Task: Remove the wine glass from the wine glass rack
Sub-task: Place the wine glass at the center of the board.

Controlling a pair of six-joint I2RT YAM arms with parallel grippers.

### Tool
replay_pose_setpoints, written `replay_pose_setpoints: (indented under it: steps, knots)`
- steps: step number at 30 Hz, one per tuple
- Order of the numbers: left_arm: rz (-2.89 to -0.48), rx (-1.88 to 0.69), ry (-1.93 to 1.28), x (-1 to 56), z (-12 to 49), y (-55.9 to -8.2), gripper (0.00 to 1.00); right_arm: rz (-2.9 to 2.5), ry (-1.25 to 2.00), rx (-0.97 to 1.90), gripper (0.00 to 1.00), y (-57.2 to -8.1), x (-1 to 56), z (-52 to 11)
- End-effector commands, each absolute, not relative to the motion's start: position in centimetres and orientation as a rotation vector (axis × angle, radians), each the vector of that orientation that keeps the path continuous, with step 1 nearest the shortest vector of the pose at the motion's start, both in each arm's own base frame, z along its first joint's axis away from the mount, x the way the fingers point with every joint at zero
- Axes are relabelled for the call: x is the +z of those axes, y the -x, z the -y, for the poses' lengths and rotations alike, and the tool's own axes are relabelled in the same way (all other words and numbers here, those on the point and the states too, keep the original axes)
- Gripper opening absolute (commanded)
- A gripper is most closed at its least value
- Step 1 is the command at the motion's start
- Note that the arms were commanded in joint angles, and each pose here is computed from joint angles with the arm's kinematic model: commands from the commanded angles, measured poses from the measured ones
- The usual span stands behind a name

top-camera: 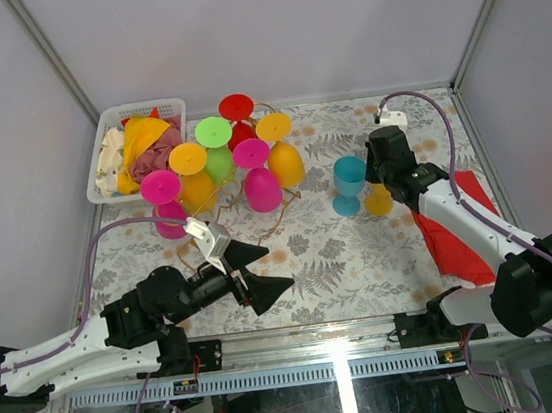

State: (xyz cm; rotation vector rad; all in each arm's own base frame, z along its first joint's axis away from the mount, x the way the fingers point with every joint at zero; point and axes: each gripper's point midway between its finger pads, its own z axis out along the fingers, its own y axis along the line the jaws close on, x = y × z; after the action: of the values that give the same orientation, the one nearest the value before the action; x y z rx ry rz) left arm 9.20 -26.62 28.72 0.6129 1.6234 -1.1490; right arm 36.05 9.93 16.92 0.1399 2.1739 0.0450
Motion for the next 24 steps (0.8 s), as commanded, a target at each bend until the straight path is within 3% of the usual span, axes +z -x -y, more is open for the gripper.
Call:
replay_pose_setpoints:
  steps: [1,16,24]
  knots:
    - [-1.603,-1.161,-0.561,29.7,26.5,-9.6,1.00,-2.097,-0.142,0.092,0.22,-36.5,20.3,-10.2]
    - [-1.581,-1.207,-0.516,30.8,25.9,-9.4,1.00,-2.030,-0.167,0.237,0.31,-33.9,23.7,-10.7]
    - [-1.562,-1.237,-0.472,31.5,25.0,-9.2,1.00,-1.920,-0.191,0.560,0.41,-31.0,27.2,-13.5]
